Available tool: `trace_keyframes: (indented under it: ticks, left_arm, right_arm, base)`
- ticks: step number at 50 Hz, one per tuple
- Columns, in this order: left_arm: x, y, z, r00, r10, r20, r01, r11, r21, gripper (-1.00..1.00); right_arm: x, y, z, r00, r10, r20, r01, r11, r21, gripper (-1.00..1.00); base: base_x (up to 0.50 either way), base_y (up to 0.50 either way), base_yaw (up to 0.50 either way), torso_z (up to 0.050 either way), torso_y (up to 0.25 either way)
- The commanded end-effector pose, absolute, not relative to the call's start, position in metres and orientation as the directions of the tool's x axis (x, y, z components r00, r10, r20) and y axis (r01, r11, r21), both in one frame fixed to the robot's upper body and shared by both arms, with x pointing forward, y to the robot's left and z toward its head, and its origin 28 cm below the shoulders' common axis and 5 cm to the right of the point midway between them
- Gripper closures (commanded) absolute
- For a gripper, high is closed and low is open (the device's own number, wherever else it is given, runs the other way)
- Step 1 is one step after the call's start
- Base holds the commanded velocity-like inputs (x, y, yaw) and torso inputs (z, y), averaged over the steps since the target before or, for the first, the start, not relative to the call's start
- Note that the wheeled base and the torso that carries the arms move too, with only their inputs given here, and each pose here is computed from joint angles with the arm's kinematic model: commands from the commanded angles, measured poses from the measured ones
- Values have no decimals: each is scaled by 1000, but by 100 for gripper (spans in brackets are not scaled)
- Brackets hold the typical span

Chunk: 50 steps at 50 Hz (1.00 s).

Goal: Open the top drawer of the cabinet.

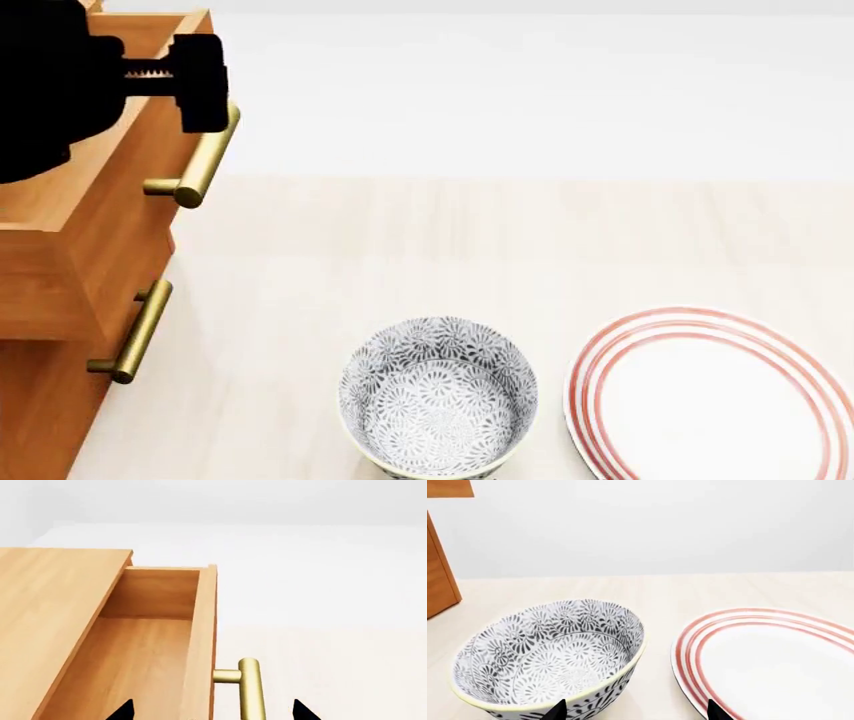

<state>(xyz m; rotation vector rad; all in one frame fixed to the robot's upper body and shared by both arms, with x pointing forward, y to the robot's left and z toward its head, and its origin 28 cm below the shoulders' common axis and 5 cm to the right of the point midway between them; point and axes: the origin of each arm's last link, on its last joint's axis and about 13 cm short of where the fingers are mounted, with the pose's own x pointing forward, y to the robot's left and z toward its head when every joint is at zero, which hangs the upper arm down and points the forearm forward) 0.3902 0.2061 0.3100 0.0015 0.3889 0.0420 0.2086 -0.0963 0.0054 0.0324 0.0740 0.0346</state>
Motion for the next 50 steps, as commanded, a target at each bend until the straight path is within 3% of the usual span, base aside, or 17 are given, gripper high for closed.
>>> trace_keyframes:
  ticks: [1, 50]
  left_arm:
    - [393, 199, 323, 907, -35, -420, -33, 988, -154, -100]
    - [403, 200, 342, 835, -93, -542, -191, 874, -446, -100]
  right_arm:
    - [210, -95, 7, 997, 42, -62, -40, 998, 42, -100]
    - [212, -95, 4, 997, 43, -67, -40, 998, 44, -100]
  base:
    - [0, 0, 0, 0, 0]
    - [0, 0, 0, 0, 0]
